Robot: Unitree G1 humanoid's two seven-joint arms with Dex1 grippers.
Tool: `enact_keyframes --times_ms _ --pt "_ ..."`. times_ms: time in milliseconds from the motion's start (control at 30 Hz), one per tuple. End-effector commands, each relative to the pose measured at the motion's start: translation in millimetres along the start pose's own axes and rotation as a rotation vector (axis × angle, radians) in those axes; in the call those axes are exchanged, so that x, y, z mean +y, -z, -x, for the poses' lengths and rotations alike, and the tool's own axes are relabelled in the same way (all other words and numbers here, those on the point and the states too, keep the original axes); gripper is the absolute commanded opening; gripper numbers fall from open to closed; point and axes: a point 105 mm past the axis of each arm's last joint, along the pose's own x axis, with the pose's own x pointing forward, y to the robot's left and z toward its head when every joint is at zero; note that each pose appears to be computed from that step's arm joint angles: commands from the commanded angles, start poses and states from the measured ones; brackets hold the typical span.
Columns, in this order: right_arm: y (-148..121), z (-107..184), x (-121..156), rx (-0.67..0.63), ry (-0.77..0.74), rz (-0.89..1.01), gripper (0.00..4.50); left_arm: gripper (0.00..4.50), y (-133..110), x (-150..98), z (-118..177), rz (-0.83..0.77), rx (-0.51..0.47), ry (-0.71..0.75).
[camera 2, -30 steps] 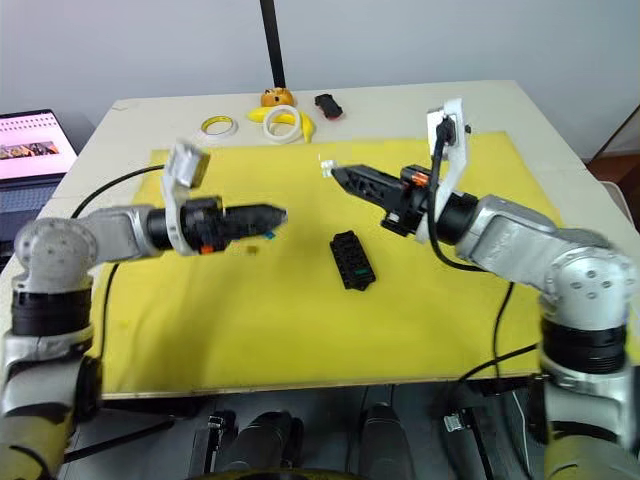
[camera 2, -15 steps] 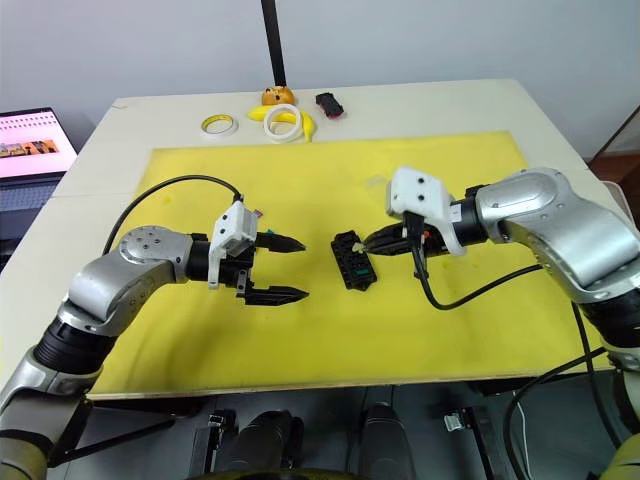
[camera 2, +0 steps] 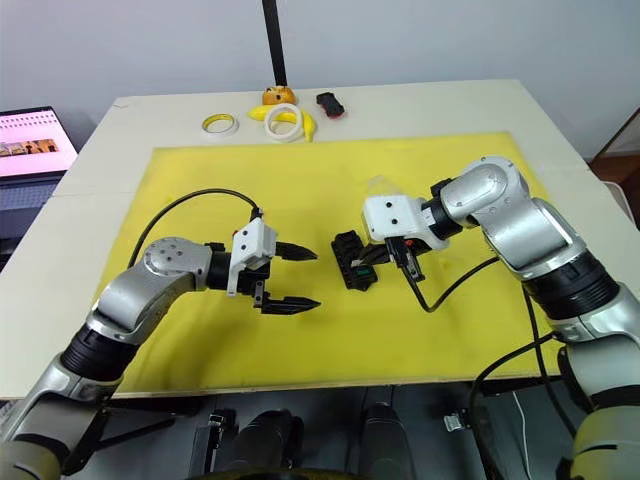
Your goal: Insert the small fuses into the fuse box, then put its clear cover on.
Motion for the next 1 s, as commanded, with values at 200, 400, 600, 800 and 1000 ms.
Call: enact_keyframes --times_ms 200,400,600,800,1000 --pt "-2 7 -11 0.03 0.044 0.065 0.0 4.48 -13 3 -4 -0.058 -0.022 0.014" --pt "2 7 -11 0.04 0.036 0.065 0.0 4.48 -14 6 -8 -0.066 -0.026 0.006" --pt "2 13 -13 0.042 0.042 0.066 0.0 4.48 -14 11 -16 -0.083 -0.027 -0.028" --pt "6 11 -13 0.056 0.047 0.052 0.0 4.48 -14 12 -21 -0.085 -0.029 -0.051" --pt "8 6 -12 0.057 0.058 0.047 0.0 4.48 -11 11 -21 -0.085 -0.018 -0.049"
